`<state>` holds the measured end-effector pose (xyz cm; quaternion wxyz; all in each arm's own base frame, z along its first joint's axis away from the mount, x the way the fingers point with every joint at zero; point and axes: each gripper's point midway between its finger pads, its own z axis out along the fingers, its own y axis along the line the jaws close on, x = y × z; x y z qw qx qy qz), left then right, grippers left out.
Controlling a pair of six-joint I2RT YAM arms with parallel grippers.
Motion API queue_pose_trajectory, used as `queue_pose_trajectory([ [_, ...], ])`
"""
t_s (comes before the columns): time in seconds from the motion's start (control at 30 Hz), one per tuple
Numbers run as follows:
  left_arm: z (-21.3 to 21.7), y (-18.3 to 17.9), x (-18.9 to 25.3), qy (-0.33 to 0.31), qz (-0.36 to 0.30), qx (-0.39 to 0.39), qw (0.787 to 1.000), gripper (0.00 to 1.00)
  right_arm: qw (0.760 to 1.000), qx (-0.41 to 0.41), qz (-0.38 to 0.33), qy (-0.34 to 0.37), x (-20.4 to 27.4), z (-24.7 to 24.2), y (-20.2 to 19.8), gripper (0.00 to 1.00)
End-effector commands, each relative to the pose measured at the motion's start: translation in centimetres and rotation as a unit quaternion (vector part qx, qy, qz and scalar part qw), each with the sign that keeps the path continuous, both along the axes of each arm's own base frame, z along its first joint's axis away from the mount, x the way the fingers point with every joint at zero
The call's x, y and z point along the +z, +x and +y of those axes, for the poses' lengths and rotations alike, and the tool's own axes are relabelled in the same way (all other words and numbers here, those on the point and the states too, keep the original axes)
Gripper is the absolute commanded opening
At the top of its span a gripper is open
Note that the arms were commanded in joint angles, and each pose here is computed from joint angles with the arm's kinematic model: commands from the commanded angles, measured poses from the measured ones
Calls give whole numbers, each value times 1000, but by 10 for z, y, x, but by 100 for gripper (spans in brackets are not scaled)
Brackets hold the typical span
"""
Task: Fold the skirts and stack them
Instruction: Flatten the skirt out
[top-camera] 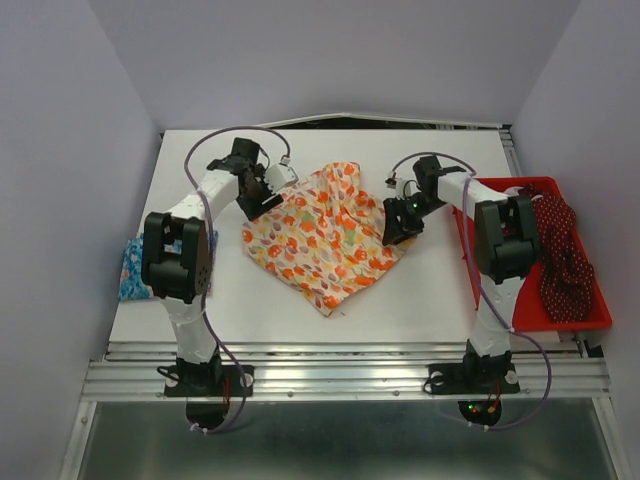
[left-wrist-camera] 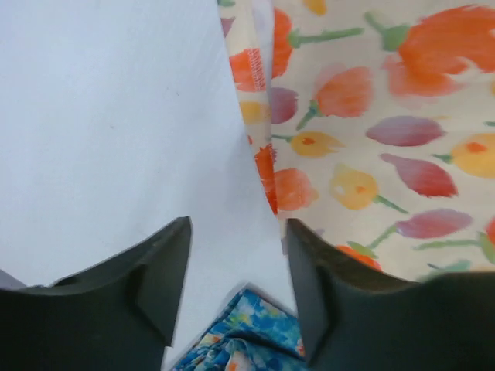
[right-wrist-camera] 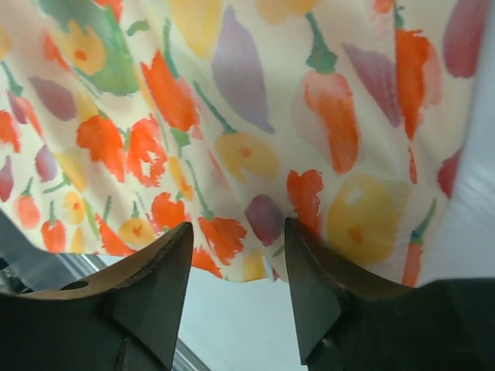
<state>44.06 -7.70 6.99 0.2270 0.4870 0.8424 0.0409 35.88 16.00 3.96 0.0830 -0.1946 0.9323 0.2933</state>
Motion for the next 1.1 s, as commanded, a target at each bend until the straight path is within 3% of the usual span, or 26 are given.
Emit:
queue_pose_trajectory([
  [0.0,-42,-25,95,-73,-78,-108,988,82,997,-6,8,72,47,24,-9,58],
  [0.07,-54,-50,108,-85,-83,-150,981,89,998,-11,-24,56,59,15,-2,65],
  [0.13,-73,-93,111,-72,-86,-207,972,90,998,-25,-48,26,63,1,7,65],
  [0.33,-115,-211,58,-35,-49,-345,937,85,997,-27,-72,-30,58,-23,6,59],
  [0.4,-119,-229,35,-32,-30,-350,936,83,997,-27,-70,-35,53,-24,7,58],
  [0.53,-138,-249,7,-36,-8,-363,931,83,995,-32,-81,-57,44,-31,18,58],
  [0.7,-159,-253,-6,-27,-40,-390,919,86,988,-19,-110,-108,32,-48,31,62],
  [0.87,-178,-255,6,-35,-54,-406,912,86,984,-11,-117,-135,28,-62,27,63],
  [1.07,-198,-260,20,-27,-49,-418,907,86,980,-25,-148,-130,54,-81,26,74],
])
